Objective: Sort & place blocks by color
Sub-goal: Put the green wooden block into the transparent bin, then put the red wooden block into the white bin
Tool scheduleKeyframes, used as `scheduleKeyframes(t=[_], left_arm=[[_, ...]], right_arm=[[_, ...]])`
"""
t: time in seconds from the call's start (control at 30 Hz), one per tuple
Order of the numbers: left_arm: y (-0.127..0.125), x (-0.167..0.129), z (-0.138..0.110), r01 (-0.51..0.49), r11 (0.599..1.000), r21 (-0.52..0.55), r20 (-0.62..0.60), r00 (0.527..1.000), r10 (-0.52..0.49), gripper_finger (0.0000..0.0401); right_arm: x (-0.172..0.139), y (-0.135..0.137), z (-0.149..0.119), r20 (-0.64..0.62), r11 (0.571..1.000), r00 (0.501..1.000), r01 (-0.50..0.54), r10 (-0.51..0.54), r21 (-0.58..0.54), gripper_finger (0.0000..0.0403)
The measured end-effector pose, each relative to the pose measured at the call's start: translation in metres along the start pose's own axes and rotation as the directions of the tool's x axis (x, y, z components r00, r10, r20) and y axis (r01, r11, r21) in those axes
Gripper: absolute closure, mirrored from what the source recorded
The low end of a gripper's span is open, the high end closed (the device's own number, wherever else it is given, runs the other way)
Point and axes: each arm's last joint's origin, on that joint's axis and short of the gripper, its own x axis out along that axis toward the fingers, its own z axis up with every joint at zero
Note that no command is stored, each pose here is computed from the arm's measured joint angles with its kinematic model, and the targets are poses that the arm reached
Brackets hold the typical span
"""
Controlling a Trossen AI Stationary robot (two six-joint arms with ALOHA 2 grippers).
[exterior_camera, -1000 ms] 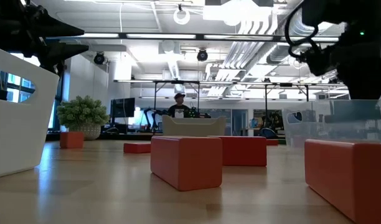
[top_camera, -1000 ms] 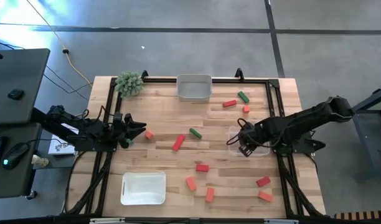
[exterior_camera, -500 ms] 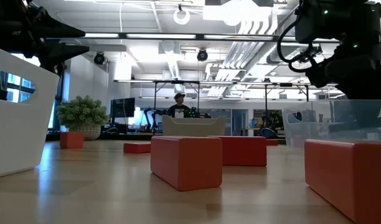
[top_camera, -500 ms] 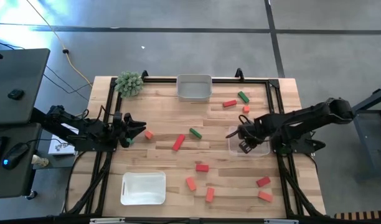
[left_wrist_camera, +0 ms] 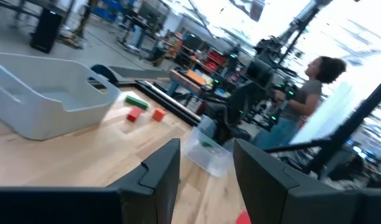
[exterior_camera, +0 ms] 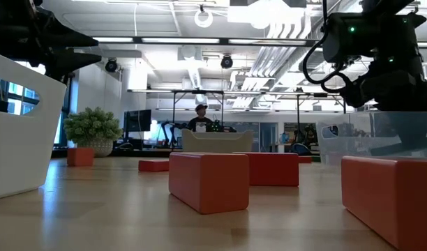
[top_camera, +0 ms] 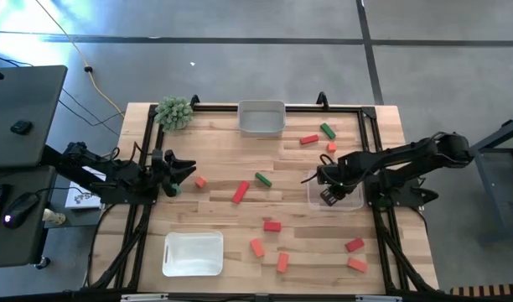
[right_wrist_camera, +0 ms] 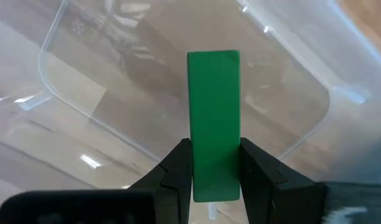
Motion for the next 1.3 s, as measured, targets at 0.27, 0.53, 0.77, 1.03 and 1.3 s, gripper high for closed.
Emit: scheduleKeyframes(t=[0.27,0.53,0.77,1.03,1.3], left_arm=[[0.0,0.0,0.0,-0.012,1.0,0.014,0.006,1.0,0.012,0.0238],[-0.001,0.0,0.003,-0.003,1.0,0.009,0.009,1.0,0.003,0.0211],[-0.014,-0.005,0.036,0.031,0.995,0.095,0.075,0.996,-0.038,0.0214],[-0.032,-0.006,0.072,-0.003,0.979,0.202,-0.004,1.0,0.004,0.0215],[-0.056,0.01,0.09,-0.081,0.947,0.31,-0.086,0.99,0.113,0.0215]], right_arm=[[0.0,0.0,0.0,-0.007,1.0,1.0,-0.008,0.008,0.0,0.0277],[0.0,0.001,0.0,-0.018,1.0,1.0,-0.016,0.016,0.014,0.0253],[-0.004,0.001,-0.002,-0.008,0.994,0.999,-0.049,0.05,0.098,0.0252],[-0.017,-0.001,-0.003,0.111,0.978,0.987,-0.134,0.117,0.16,0.0252],[-0.032,0.0,-0.002,0.262,0.956,0.941,-0.258,0.215,0.142,0.0252]])
